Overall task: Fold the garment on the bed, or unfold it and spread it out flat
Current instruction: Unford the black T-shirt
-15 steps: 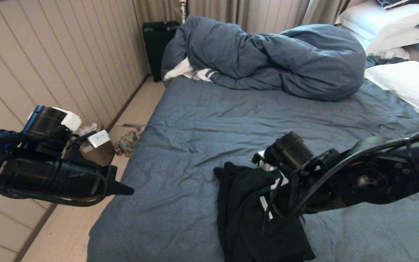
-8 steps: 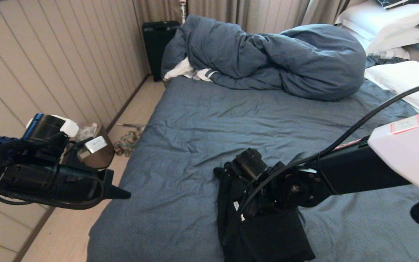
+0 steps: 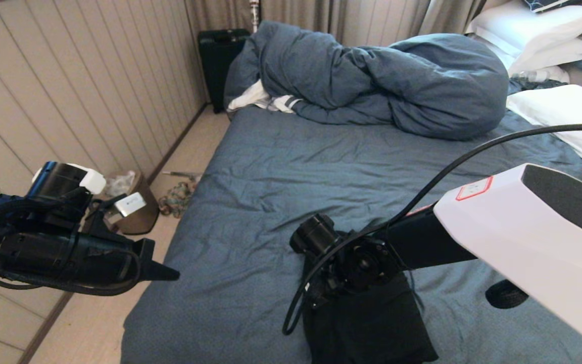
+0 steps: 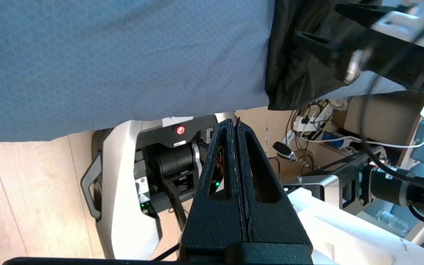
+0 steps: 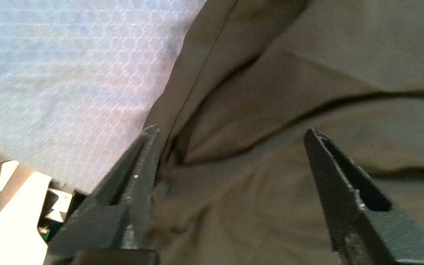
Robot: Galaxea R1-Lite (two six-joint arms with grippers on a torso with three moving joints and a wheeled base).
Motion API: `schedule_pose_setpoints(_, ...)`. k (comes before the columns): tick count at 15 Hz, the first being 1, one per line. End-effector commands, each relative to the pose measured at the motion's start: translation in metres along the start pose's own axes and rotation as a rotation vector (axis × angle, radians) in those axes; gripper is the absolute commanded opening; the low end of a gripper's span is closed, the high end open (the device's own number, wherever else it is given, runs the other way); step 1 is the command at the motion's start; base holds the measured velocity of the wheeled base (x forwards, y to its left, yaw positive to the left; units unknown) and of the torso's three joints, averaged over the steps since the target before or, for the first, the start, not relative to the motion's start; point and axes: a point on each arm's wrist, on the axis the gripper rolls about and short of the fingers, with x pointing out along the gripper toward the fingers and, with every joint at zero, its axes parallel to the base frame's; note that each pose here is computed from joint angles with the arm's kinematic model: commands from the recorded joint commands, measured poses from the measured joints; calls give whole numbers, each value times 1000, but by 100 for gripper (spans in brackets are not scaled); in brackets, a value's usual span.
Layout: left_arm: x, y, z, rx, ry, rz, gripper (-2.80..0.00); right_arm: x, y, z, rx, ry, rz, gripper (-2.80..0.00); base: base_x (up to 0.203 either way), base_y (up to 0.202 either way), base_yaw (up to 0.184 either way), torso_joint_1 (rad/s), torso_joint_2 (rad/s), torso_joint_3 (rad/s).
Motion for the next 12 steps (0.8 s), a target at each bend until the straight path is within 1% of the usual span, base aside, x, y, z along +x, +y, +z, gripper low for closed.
schedule_pose_setpoints(1, -2, -1, -1, 2, -5, -5, -280, 15, 4, -2, -7, 24, -9, 0, 0, 0, 0, 0, 0, 0)
schedule_pose_setpoints(5, -3, -1, -1, 2, -4, -6, -280, 31, 8, -5, -32, 41, -49, 0, 0, 0, 0, 0, 0, 0)
schedule_pose_setpoints(9, -4, -2, -3, 4, -5, -7, -280, 39, 8, -6, -37, 51, -74, 0, 0, 0, 0, 0, 0, 0)
schedule_pose_setpoints(10, -4, -2, -4, 5, -2, -6, -280, 39, 8, -6, -35, 50, -75, -280, 0, 0, 0, 0, 0, 0)
schedule_pose_setpoints(12, -4, -2, -5, 6, -2, -8, -280, 37, 7, -5, -32, 42, -78, -280, 0, 0, 0, 0, 0, 0)
